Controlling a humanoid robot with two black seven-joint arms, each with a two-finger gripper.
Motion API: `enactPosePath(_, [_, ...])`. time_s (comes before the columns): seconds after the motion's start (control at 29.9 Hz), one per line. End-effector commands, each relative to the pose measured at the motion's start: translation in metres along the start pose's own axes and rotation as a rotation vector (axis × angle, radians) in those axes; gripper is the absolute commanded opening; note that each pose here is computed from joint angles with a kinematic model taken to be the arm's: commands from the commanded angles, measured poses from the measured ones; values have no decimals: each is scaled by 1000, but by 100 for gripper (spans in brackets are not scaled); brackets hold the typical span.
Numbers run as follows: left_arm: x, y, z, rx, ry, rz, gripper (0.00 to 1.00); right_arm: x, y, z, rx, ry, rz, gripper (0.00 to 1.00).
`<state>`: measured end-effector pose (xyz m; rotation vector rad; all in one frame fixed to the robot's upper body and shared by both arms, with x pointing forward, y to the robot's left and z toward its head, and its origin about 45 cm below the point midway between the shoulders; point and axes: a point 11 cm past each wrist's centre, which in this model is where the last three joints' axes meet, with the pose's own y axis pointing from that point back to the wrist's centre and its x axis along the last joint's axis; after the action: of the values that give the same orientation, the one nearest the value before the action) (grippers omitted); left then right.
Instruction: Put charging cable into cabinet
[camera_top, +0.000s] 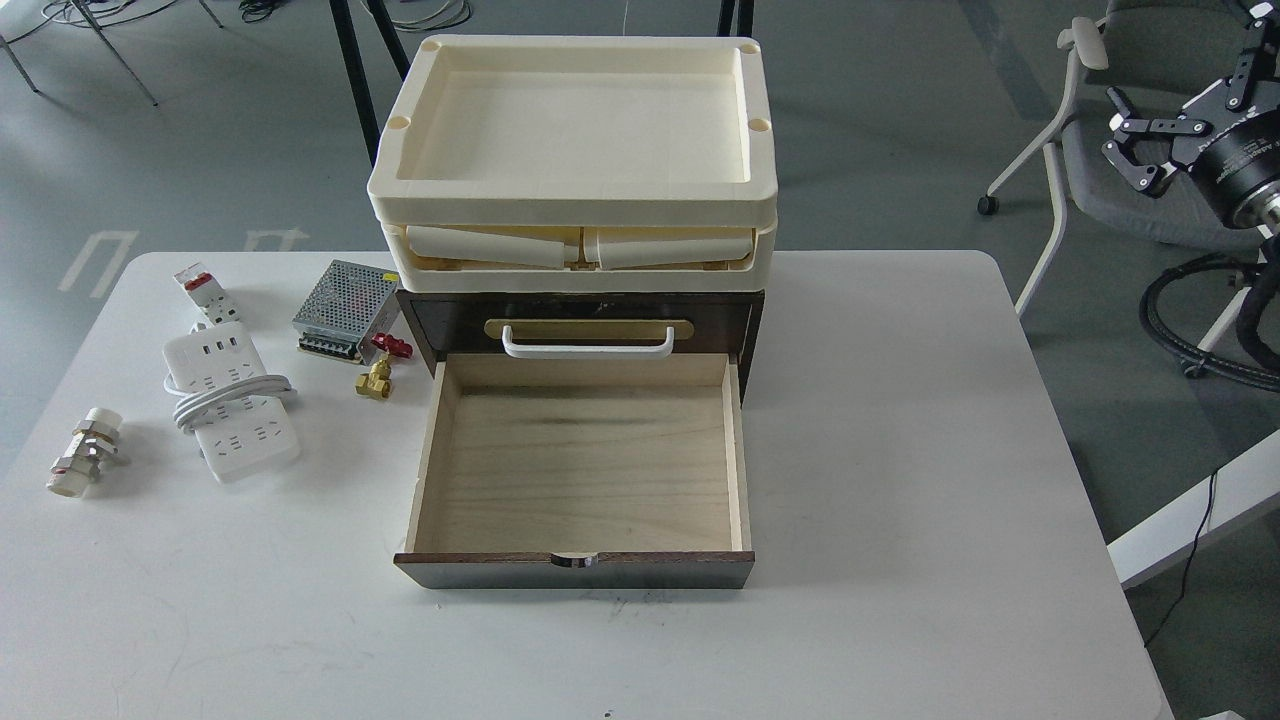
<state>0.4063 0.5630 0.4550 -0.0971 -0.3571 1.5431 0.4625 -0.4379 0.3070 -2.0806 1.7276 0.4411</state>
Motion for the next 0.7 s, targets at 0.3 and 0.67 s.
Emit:
enactPosePath(0.3, [-50,-21,38,-186,235,-117,100,9,7,7,-12,-5,22,100])
enactPosePath(0.67, [-100,-22,44,-158,49,-311,100,14,10,10,-14,-8,37,100])
